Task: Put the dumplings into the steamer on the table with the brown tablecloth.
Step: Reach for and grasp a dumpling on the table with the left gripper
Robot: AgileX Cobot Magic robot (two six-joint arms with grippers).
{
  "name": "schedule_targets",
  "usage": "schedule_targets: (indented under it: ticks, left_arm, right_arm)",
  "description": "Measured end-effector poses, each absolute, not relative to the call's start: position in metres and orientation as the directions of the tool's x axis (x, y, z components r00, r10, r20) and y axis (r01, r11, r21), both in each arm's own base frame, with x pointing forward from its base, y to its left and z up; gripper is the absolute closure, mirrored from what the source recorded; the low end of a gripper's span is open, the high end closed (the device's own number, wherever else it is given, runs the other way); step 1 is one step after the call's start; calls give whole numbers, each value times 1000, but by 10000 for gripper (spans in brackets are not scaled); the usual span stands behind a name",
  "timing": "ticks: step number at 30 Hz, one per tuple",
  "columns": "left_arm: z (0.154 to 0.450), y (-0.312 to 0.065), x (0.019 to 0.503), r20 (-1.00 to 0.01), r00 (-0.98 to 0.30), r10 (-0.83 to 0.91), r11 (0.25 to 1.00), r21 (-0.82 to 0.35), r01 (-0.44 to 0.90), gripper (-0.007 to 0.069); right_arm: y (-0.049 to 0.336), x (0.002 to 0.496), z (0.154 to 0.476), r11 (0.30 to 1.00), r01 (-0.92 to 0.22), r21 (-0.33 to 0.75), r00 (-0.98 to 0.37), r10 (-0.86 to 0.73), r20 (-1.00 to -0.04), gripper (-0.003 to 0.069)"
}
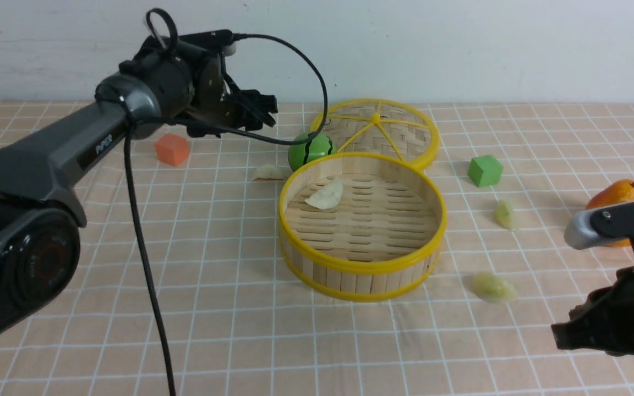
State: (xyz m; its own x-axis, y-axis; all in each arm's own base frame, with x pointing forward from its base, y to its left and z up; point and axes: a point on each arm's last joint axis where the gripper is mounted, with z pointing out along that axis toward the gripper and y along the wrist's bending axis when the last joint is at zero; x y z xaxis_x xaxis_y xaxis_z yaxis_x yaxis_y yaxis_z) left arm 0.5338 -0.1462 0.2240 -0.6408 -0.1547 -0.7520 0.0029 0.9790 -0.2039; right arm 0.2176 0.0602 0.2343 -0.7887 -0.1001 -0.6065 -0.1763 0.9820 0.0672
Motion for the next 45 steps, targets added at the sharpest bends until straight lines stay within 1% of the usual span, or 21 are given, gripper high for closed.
schedule_targets:
  ticks: [3,6,7,8,11,12,13,15,19,20,22,23,26,27,28,30,33,34,37,40,45]
  left_arm:
    - [208,-154,543,-779,-593,-201,962,-272,31,213]
    - [196,-159,550,-795,-552,-254,941,-334,49,327]
    - [191,-160,551,-794,-551,-259,939,-340,49,356]
    - [185,-161,552,-792,-552,-261,938,-342,49,417]
    - [169,-161,553,-777,-577,-253,941,-335,38,547]
    - [167,-161,553,-773,-582,-252,942,-333,36,564]
    - [160,-160,552,-753,-612,-243,946,-323,21,621]
    - [154,-159,549,-722,-655,-221,954,-298,7,639]
    - [159,-157,542,-659,-736,-158,973,-231,-1,639]
    - [162,-155,538,-618,-774,-135,979,-203,-8,639]
    - [182,-154,535,-595,-795,-114,983,-181,-5,639]
    - [183,-153,534,-594,-796,-112,984,-180,-4,639]
    - [225,-152,530,-629,-776,-48,988,-145,56,638]
    - [227,-152,530,-631,-774,-49,988,-145,56,638]
    - [238,-152,528,-650,-760,11,988,-108,107,617]
    - [242,-152,527,-653,-750,104,981,-55,185,552]
    - [232,-156,527,-634,-737,233,954,3,299,426]
    - [226,-157,528,-627,-725,286,937,26,348,356]
    - [205,-162,532,-609,-698,375,898,53,436,246]
    - [181,-165,537,-606,-684,406,879,55,474,197]
    - [164,-168,541,-614,-682,398,878,38,477,204]
  right_arm:
    - [61,219,233,982,-172,75,-791,-92,-604,627]
    - [61,219,233,982,-172,76,-790,-92,-606,626]
    - [61,219,234,982,-172,76,-790,-92,-607,626]
    - [61,219,234,982,-169,81,-791,-86,-606,626]
    - [61,219,234,982,-169,81,-791,-86,-606,626]
    - [61,219,234,982,-169,81,-791,-86,-606,626]
    - [61,219,234,982,-169,81,-791,-86,-606,626]
    - [61,219,234,982,-169,81,-790,-86,-607,626]
    - [62,219,234,982,-164,91,-792,-76,-606,626]
    - [62,219,234,982,-163,93,-791,-74,-607,626]
    - [62,219,234,982,-160,98,-792,-69,-606,626]
    - [62,219,234,982,-160,98,-792,-69,-606,626]
    - [62,219,234,982,-158,102,-793,-65,-605,626]
    - [62,219,234,982,-158,102,-793,-65,-605,626]
    - [62,219,234,982,-157,104,-794,-63,-605,625]
    - [62,219,234,982,-157,104,-794,-63,-605,622]
    - [62,219,234,982,-157,104,-794,-63,-605,620]
    - [62,219,233,982,-157,104,-794,-63,-604,620]
    - [63,221,229,983,-154,103,-805,-64,-590,617]
    - [64,224,223,983,-151,102,-819,-67,-570,617]
    - [65,227,216,984,-147,100,-837,-70,-543,617]
